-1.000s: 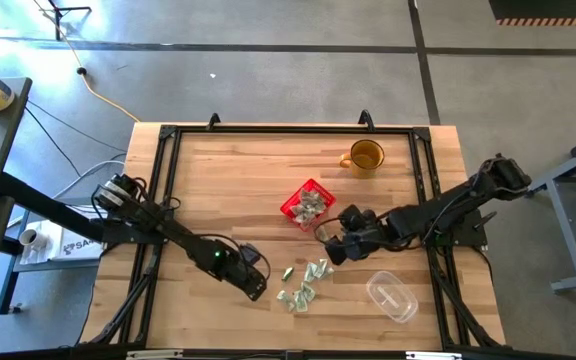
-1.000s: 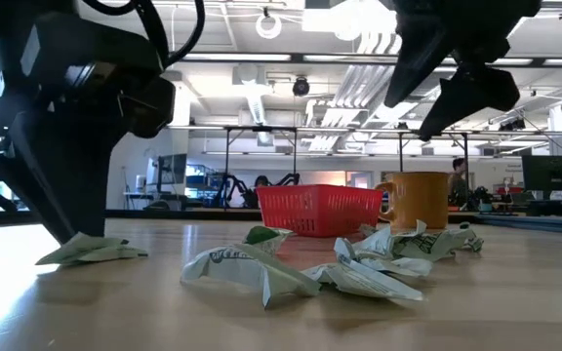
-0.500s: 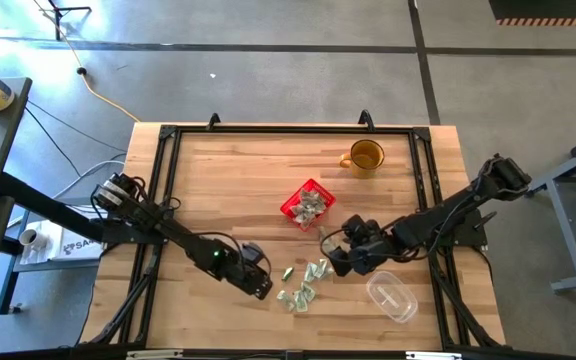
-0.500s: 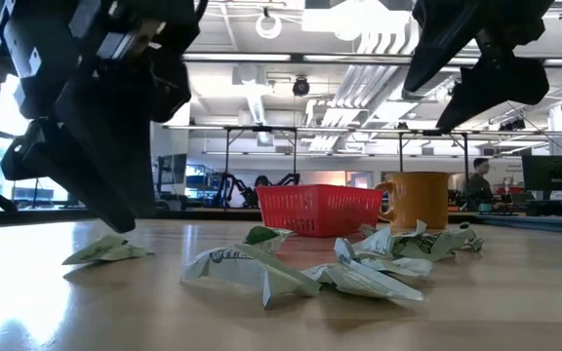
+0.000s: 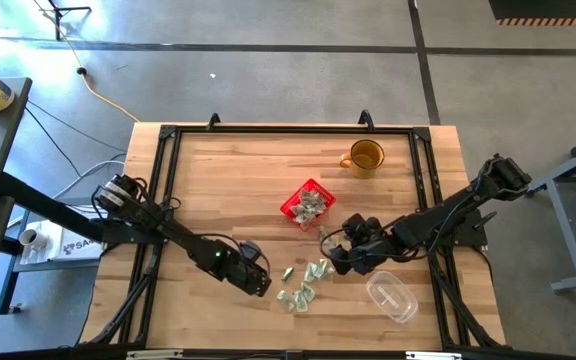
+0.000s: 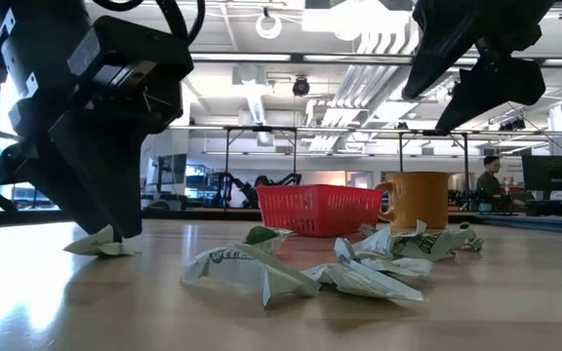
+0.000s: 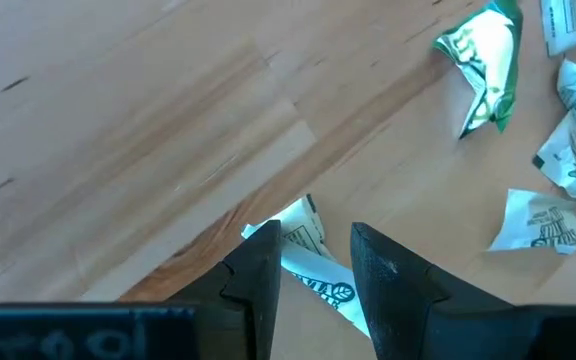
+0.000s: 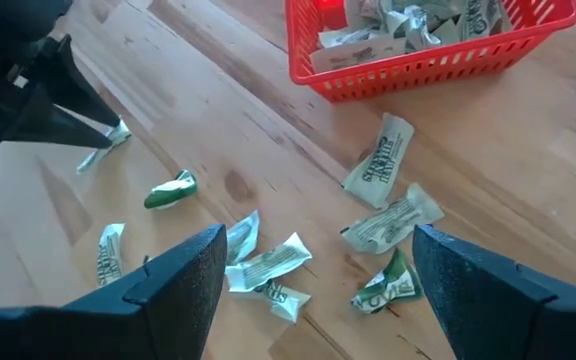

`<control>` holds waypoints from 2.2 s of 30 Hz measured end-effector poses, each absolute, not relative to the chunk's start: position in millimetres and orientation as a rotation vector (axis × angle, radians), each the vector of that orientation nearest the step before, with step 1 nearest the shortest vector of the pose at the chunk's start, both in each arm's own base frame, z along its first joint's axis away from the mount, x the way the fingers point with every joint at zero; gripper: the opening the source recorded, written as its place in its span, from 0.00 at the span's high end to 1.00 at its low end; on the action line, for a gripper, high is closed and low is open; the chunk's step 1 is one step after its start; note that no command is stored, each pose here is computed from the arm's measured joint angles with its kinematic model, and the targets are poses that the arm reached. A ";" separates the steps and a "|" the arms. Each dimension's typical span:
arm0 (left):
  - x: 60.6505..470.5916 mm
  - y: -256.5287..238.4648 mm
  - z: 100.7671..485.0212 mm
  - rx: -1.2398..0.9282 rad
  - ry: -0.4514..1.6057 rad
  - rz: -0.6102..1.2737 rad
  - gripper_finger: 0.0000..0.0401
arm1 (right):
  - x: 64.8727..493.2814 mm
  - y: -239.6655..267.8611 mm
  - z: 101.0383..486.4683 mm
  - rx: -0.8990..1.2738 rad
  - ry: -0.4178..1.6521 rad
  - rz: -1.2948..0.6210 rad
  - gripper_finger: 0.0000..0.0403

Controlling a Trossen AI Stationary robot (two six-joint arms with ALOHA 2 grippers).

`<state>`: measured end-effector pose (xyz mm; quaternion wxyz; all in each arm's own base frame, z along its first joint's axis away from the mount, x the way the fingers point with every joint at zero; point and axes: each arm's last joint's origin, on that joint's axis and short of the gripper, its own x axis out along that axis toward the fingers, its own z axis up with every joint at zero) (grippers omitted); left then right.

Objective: Pick and place items into bin
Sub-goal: Put the white stevia packet into the red bin

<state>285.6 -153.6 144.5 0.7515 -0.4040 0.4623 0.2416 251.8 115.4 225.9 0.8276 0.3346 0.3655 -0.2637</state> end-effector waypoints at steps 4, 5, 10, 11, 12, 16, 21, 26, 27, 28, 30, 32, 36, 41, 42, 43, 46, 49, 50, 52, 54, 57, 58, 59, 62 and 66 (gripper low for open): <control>290.9 -161.4 158.4 -0.812 1.015 0.476 0.60 | 251.3 115.1 225.6 0.705 0.779 -0.564 0.23; 294.2 -164.0 165.3 -0.778 1.014 0.441 0.60 | 251.1 114.9 225.5 0.703 0.780 -0.566 0.23; 296.3 -180.4 195.5 -0.451 1.029 0.300 0.60 | 250.1 114.4 224.9 0.695 0.790 -0.573 0.23; 294.4 -180.7 198.9 -0.426 1.051 0.312 0.60 | 250.0 114.4 224.8 0.694 0.792 -0.573 0.23; 291.2 -180.0 200.6 -0.417 1.085 0.337 0.60 | 249.9 114.3 224.7 0.693 0.793 -0.574 0.23; 282.9 -175.2 200.0 -0.489 1.189 0.442 0.60 | 249.4 114.1 224.5 0.688 0.796 -0.578 0.23; 290.2 -184.2 189.2 -0.619 1.181 0.425 0.60 | 249.2 113.8 224.3 0.684 0.797 -0.582 0.23; 301.3 -193.3 170.8 -0.672 1.165 0.410 0.60 | 249.4 112.5 223.9 0.686 0.804 -0.585 0.23; 301.2 -193.6 165.5 -0.674 1.186 0.430 0.60 | 249.3 112.6 223.9 0.687 0.806 -0.584 0.23; 300.4 -193.6 161.0 -0.674 1.212 0.447 0.60 | 249.2 112.6 223.8 0.687 0.808 -0.584 0.23; 298.5 -192.8 155.3 -0.666 1.250 0.479 0.60 | 249.2 112.7 223.7 0.691 0.813 -0.581 0.23; 298.4 -193.0 152.3 -0.663 1.263 0.486 0.60 | 249.0 112.9 223.6 0.694 0.820 -0.577 0.23; 298.4 -192.7 152.1 -0.666 1.260 0.495 0.60 | 249.0 113.0 223.6 0.695 0.820 -0.577 0.23; 298.5 -191.7 152.1 -0.641 1.242 0.502 0.60 | 249.0 113.0 223.6 0.700 0.819 -0.580 0.23; 299.0 -191.3 151.4 -0.622 1.234 0.501 0.60 | 248.9 113.0 223.6 0.704 0.818 -0.582 0.23; 299.4 -191.0 150.9 -0.610 1.220 0.507 0.60 | 248.9 112.9 223.5 0.706 0.818 -0.584 0.23; 300.0 -189.7 150.6 -0.567 1.187 0.518 0.61 | 248.8 112.9 223.5 0.707 0.818 -0.585 0.23; 302.7 -186.2 148.6 -0.525 1.182 0.513 0.64 | 248.4 112.7 223.3 0.704 0.822 -0.588 0.23; 303.1 -185.2 147.5 -0.517 1.187 0.514 0.66 | 248.2 112.6 223.2 0.703 0.824 -0.589 0.23; 304.6 -182.2 147.3 -0.498 1.193 0.508 0.73 | 247.9 112.5 223.0 0.701 0.829 -0.590 0.23; 306.8 -178.4 147.3 -0.477 1.199 0.497 0.81 | 247.7 112.4 222.8 0.700 0.831 -0.591 0.23; 311.4 -170.7 147.4 -0.452 1.200 0.489 0.93 | 247.6 112.6 222.8 0.703 0.837 -0.587 0.23; 313.0 -168.0 147.4 -0.444 1.204 0.482 0.94 | 247.6 112.6 222.7 0.704 0.839 -0.586 0.23; 314.8 -164.9 147.5 -0.441 1.211 0.475 0.94 | 247.5 112.7 222.7 0.706 0.841 -0.585 0.23; 320.0 -156.5 151.2 -0.426 1.242 0.463 0.91 | 246.6 113.2 222.2 0.710 0.858 -0.581 0.23; 331.4 -147.4 173.1 -0.363 1.263 0.465 0.90 | 238.2 117.4 219.5 0.658 0.920 -0.587 0.23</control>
